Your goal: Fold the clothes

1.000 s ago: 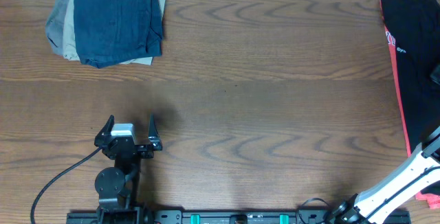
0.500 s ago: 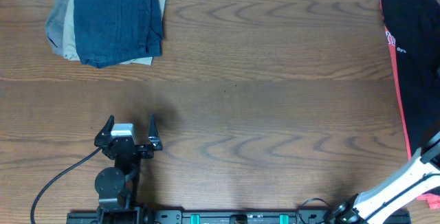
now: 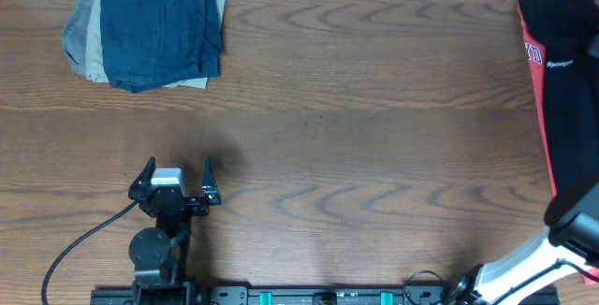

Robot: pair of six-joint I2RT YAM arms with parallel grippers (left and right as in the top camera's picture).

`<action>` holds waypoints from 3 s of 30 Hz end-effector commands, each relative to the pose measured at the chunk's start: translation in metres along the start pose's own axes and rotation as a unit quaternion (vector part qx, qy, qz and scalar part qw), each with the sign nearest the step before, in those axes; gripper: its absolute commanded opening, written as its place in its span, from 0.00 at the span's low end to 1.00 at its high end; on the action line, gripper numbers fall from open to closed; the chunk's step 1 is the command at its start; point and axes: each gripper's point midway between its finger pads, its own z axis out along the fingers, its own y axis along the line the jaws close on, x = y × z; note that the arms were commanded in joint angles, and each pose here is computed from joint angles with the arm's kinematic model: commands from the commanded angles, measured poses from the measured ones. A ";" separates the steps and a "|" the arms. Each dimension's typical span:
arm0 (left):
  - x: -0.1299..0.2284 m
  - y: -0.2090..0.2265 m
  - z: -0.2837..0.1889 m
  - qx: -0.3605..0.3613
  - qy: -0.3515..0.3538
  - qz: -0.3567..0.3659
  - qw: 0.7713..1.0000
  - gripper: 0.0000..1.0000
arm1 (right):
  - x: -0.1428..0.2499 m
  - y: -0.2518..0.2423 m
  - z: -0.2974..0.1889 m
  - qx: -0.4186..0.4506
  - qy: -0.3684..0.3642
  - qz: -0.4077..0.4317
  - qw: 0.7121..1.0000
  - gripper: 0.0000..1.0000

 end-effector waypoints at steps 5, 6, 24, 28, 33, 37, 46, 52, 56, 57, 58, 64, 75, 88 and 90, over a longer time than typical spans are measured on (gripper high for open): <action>0.015 -0.001 0.001 0.003 0.021 0.000 1.000 0.98 | 0.015 0.128 -0.008 -0.101 0.009 -0.074 0.992 0.01; 0.015 -0.001 0.001 0.004 0.021 0.000 1.000 0.98 | 0.021 0.150 -0.011 -0.118 0.011 -0.088 0.989 0.01; 0.015 -0.001 0.001 0.003 0.021 0.000 1.000 0.98 | 0.232 0.457 -0.148 -0.359 0.085 -0.332 0.868 0.01; 0.015 -0.001 0.001 0.003 0.021 0.000 1.000 0.98 | 0.298 0.483 -0.172 -0.379 0.123 -0.383 0.834 0.02; 0.015 -0.001 0.001 0.003 0.021 0.000 1.000 0.98 | 0.361 0.488 -0.184 -0.376 0.172 -0.429 0.803 0.03; 0.015 -0.001 0.001 0.003 0.021 0.000 1.000 0.98 | 0.383 0.481 -0.192 -0.368 0.196 -0.449 0.791 0.06; 0.015 -0.001 0.001 0.003 0.021 0.000 1.000 0.98 | 0.323 0.429 -0.191 -0.315 0.215 -0.409 0.829 0.23; 0.015 -0.001 0.001 0.003 0.021 0.000 1.000 0.98 | 0.236 0.338 -0.157 -0.195 0.225 -0.286 0.911 0.99; 0.015 -0.001 0.001 0.004 0.021 0.000 1.000 0.98 | 0.204 0.270 -0.136 -0.130 0.255 -0.228 0.931 0.99; 0.015 -0.001 0.001 0.003 0.021 0.000 1.000 0.98 | 0.200 0.249 -0.132 -0.109 0.270 -0.212 0.933 0.99; 0.015 -0.001 0.001 0.003 0.021 0.000 1.000 0.98 | 0.199 0.229 -0.128 -0.088 0.287 -0.197 0.933 0.99; 0.015 -0.001 0.001 0.003 0.021 0.000 1.000 0.98 | 0.199 0.124 -0.109 0.038 0.356 -0.051 0.932 0.99; 0.015 -0.001 0.001 0.003 0.021 0.000 1.000 0.98 | 0.234 0.002 -0.085 0.142 0.398 0.151 0.894 0.99; 0.015 -0.001 0.001 0.003 0.021 0.000 1.000 0.98 | 0.287 -0.014 -0.053 0.123 0.405 0.149 0.894 0.99; 0.015 -0.001 0.001 0.003 0.021 0.000 1.000 0.98 | 0.290 -0.015 -0.046 0.121 0.396 0.149 0.898 0.99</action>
